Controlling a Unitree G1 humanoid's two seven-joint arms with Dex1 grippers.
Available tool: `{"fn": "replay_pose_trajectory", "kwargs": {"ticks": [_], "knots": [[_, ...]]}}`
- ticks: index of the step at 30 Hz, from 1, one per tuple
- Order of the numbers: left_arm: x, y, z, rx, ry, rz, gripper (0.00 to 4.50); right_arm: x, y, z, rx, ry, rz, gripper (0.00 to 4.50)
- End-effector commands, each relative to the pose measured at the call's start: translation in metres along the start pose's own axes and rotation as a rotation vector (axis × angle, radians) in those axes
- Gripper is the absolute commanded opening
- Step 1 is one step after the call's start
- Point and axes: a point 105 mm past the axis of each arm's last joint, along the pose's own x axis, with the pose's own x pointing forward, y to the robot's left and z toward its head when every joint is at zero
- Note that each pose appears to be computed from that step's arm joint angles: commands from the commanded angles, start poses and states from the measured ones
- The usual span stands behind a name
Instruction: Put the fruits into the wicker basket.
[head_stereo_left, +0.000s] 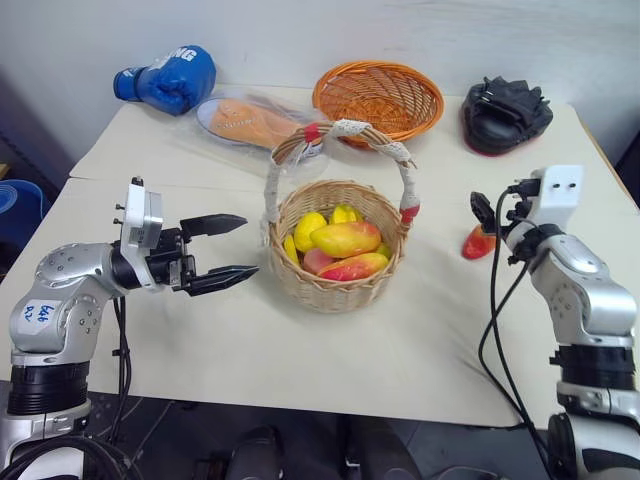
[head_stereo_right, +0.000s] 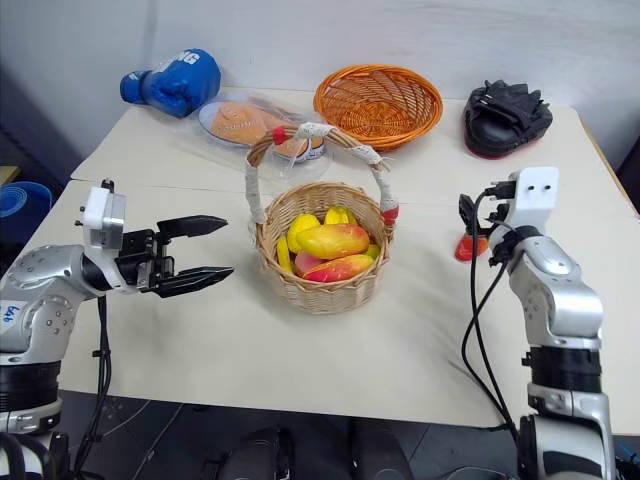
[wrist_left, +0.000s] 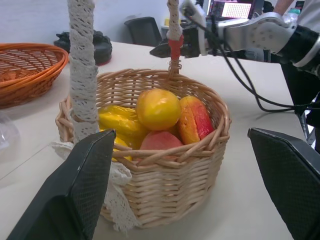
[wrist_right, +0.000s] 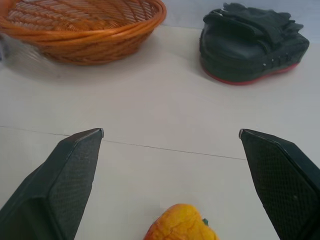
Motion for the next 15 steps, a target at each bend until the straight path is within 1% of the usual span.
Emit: {"fn": "replay_pose_trajectory", "kwargs": {"ticks": [1, 4, 8, 11, 14, 15], "knots": [[0.001, -0.005, 0.01, 0.045, -0.017, -0.019, 4.46, 0.01, -0.006, -0.011, 0.008, 0.054, -0.052, 4.5], [0.0, -0.006, 0.011, 0.052, -0.01, -0.019, 4.46, 0.015, 0.001, -0.03, 0.036, 0.133, -0.038, 4.5], [0.0, -0.006, 0.012, 0.06, -0.006, -0.015, 4.46, 0.013, 0.007, -0.043, 0.12, 0.189, -0.03, 4.5], [0.001, -0.005, 0.012, 0.061, -0.005, -0.016, 4.5, 0.011, 0.01, -0.047, 0.141, 0.211, -0.023, 3.93], [0.002, -0.005, 0.013, 0.062, -0.003, -0.02, 4.5, 0.009, 0.008, -0.046, 0.152, 0.207, -0.026, 2.87], [0.002, -0.004, 0.012, 0.062, -0.002, -0.02, 4.5, 0.007, 0.007, -0.044, 0.15, 0.204, -0.022, 2.61]]}}
